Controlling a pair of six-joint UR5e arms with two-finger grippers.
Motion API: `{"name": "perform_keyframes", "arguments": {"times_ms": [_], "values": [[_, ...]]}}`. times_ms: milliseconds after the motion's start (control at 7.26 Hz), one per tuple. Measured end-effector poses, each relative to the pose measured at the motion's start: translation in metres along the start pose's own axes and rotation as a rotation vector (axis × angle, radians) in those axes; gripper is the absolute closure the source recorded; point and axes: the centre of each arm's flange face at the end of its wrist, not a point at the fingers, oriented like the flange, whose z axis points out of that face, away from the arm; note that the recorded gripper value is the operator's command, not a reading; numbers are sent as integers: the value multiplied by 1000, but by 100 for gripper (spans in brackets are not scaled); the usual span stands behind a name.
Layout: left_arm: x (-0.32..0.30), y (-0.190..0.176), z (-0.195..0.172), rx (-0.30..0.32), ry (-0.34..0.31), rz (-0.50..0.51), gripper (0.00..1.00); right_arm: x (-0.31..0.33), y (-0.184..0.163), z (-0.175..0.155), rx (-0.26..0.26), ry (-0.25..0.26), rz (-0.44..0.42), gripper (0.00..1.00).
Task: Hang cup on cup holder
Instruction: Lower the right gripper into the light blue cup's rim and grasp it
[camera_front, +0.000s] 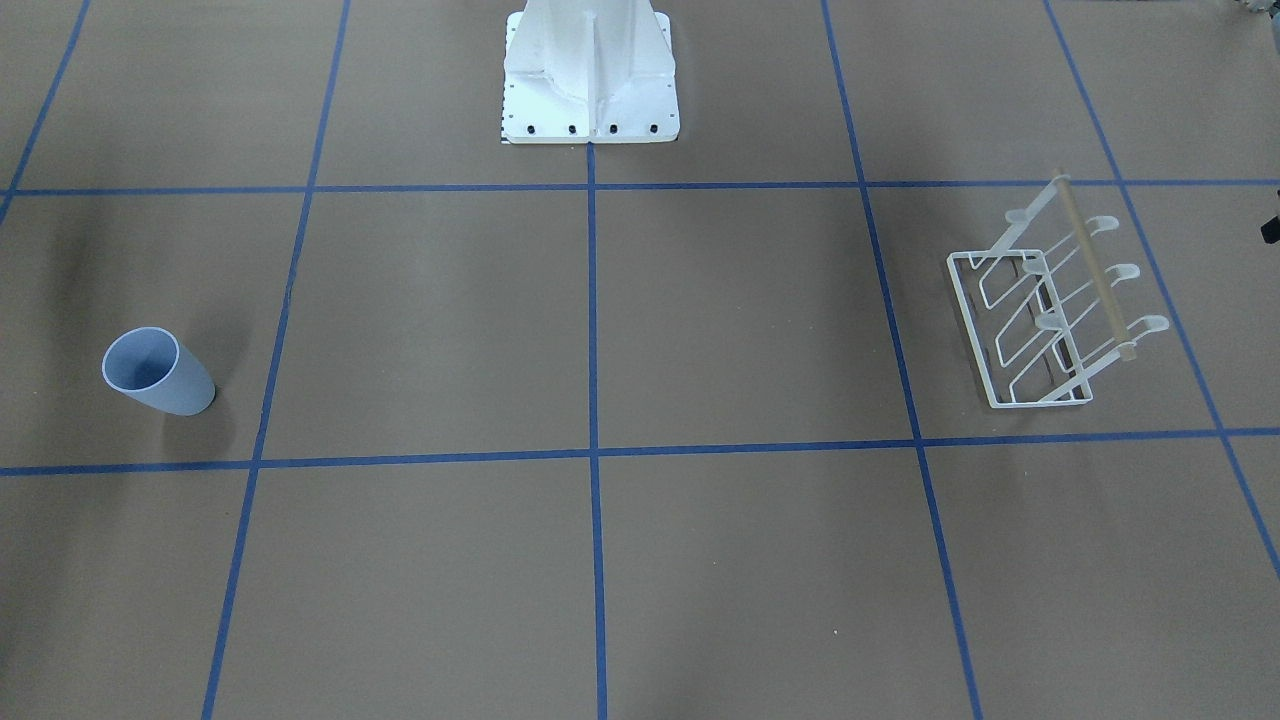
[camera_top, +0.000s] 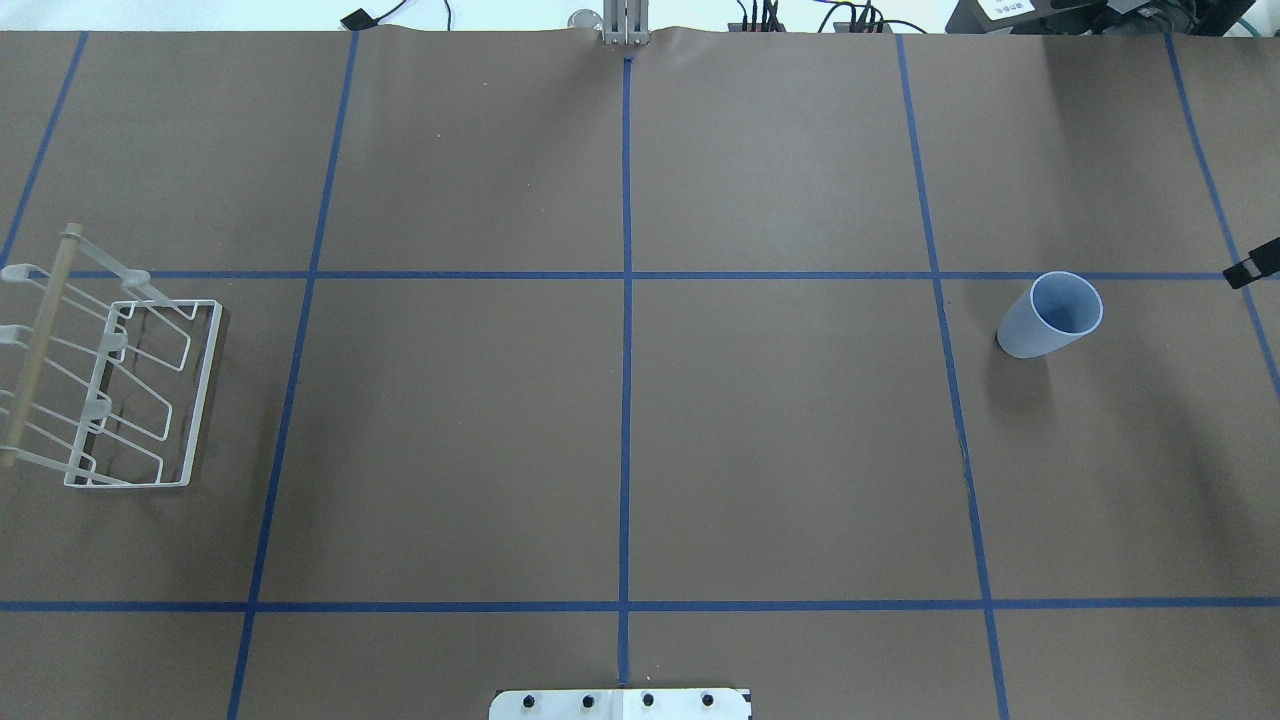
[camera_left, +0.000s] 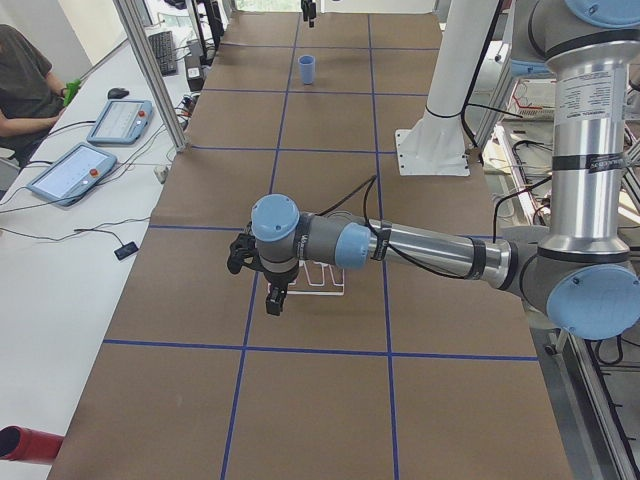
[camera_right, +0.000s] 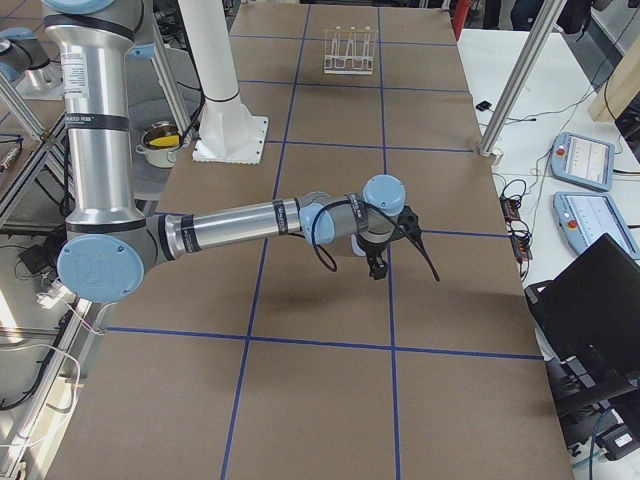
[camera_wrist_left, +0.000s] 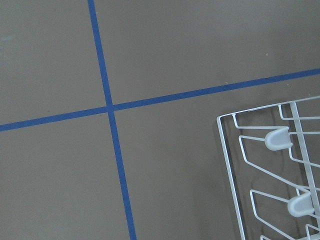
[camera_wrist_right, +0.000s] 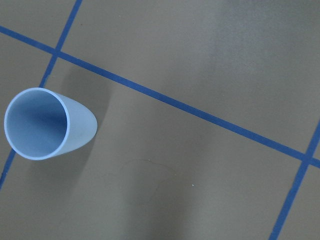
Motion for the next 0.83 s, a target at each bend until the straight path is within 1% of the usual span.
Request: {"name": "perform_keyframes", "arguments": {"times_ms": [138, 551, 826], "values": [[0, 0, 0, 0, 0, 0, 1, -24, -13, 13, -8, 1, 60, 0], [0, 0, 0, 0, 0, 0, 1, -59, -24, 51, -34, 45, 106, 0], [0, 0, 0, 0, 0, 0, 1, -70, -36, 69, -45, 49, 144, 0]]}}
